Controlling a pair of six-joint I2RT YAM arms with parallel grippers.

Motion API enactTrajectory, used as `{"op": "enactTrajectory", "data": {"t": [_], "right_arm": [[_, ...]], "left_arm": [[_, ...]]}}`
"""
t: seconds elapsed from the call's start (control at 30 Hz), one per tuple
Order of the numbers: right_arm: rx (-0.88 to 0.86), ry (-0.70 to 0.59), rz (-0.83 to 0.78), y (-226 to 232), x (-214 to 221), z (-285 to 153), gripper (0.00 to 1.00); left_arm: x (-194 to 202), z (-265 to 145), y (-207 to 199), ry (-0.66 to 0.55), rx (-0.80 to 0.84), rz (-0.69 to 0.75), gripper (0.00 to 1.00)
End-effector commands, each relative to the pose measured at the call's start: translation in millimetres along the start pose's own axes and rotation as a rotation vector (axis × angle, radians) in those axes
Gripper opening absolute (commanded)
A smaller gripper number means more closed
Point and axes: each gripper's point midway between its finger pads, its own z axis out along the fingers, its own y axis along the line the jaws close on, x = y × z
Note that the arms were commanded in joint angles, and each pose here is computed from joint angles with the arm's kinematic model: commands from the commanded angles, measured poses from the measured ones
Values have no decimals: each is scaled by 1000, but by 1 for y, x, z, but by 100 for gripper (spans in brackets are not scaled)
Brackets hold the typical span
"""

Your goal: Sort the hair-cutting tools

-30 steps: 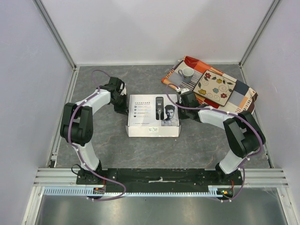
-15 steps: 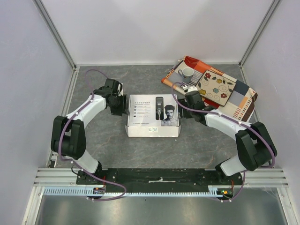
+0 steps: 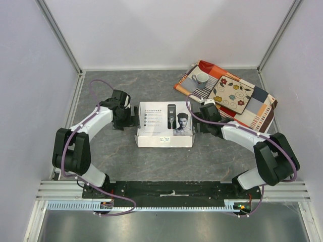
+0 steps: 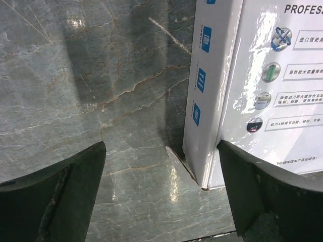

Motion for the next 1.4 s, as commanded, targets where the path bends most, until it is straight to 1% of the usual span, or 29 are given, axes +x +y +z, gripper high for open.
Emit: {"op": "enactTrajectory", "data": {"t": [0.0, 0.13, 0.23, 0.4, 0.57, 0.67, 0.8, 0.83, 0.9, 1.0, 1.3, 1.37], "right_arm": [[-11, -27, 23, 0, -4, -7, 94], [-26, -23, 35, 1, 0, -9, 97], [-33, -39, 42, 2, -2, -13, 98], [-41, -56, 46, 2, -5, -18, 98], [-44, -63, 43, 1, -4, -20, 98], [-42, -54, 39, 0, -1, -19, 98], [-31, -50, 44, -2, 2, -17, 98], [-31, -53, 42, -2, 0, -18, 98], [-29, -59, 39, -2, -1, -19, 98], [-31, -61, 34, -2, -2, -19, 98], [-47, -42, 31, 2, 4, -12, 98], [-53, -40, 32, 3, 6, -11, 98]], "left_arm": [[6, 0, 0, -9, 0, -21, 100], [11, -1, 1, -6, 3, -26, 100], [14, -4, 4, -16, -5, -27, 100], [0, -29, -6, -132, 50, -23, 100], [-13, -50, -8, -205, 56, -24, 100], [-12, -50, -1, -196, 6, -29, 100], [-2, -35, 20, -138, -104, -40, 100], [-2, -33, 28, -137, -141, -45, 100], [-1, -28, 34, -137, -166, -57, 100], [0, -22, 36, -135, -158, -65, 100], [10, 5, 23, -54, -85, -91, 100], [13, 8, 15, -41, -40, -97, 100]]}}
